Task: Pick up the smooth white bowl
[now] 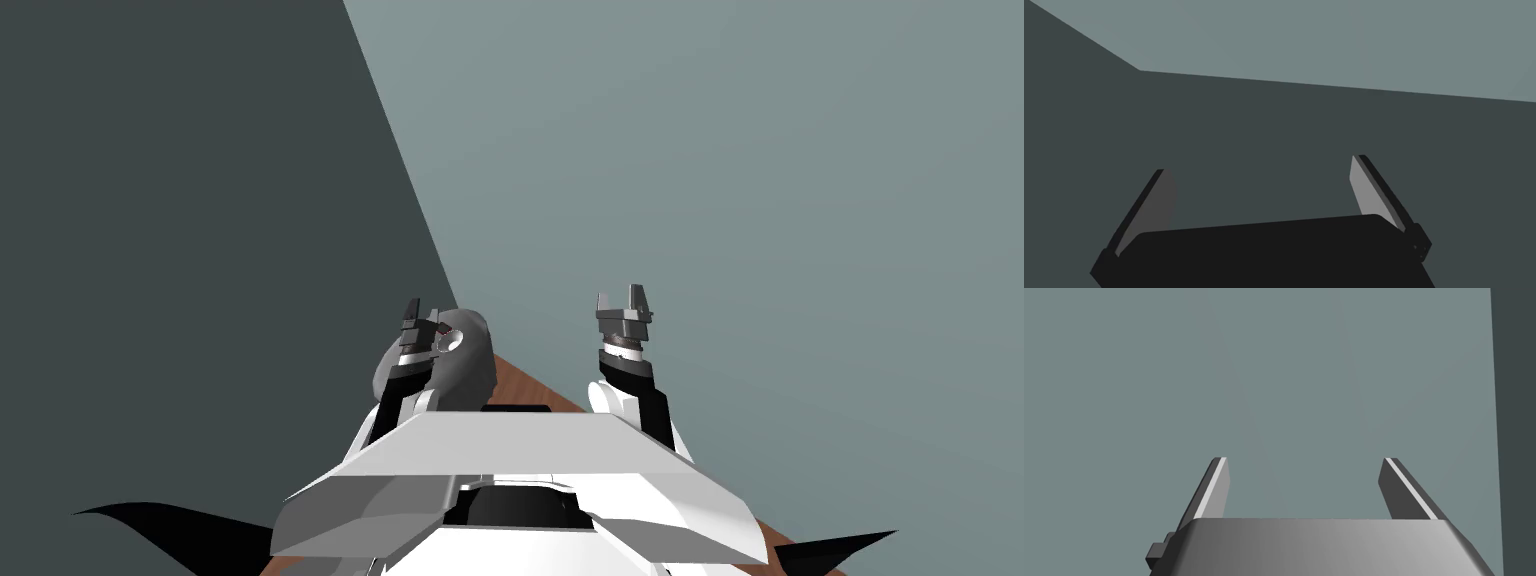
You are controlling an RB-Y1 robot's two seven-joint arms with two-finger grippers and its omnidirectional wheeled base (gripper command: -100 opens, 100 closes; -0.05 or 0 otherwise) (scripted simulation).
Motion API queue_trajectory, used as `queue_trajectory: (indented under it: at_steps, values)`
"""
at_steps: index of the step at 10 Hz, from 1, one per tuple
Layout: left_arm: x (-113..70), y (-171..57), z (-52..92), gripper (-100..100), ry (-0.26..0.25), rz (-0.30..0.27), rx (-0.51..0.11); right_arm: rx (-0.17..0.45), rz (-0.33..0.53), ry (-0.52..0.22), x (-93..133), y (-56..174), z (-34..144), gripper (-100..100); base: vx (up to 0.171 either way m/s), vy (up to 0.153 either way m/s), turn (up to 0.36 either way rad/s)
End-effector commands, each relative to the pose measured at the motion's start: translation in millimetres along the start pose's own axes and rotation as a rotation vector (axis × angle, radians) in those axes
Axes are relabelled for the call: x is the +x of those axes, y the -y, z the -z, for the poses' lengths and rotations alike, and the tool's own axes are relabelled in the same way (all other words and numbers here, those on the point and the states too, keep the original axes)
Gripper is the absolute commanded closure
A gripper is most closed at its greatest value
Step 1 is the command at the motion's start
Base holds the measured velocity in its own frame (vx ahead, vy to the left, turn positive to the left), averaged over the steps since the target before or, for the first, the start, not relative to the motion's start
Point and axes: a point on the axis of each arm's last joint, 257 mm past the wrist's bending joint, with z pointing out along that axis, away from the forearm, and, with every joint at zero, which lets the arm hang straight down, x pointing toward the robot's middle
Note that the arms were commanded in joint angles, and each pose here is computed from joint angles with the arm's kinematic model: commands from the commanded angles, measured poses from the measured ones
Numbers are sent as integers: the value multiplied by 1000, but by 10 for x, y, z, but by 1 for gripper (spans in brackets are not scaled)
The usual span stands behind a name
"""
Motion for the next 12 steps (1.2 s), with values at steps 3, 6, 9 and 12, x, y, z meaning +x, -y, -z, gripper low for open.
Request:
queue_trajectory:
  at_steps: [3,6,9,12]
  values:
    - [50,-214,-44,-100,-58,-35,-42,0,0,0,0,0,0,0,-46,20,-25]
    - [44,-548,-115,-100,-90,-71,-109,0,0,0,0,0,-1,0,-119,35,-46]
    - [-12,-956,-209,-100,-99,-108,-194,0,0,0,0,0,-1,0,-157,73,-64]
    - [-71,-1290,-263,-100,-97,-129,-267,0,0,0,0,0,-1,0,-162,47,-54]
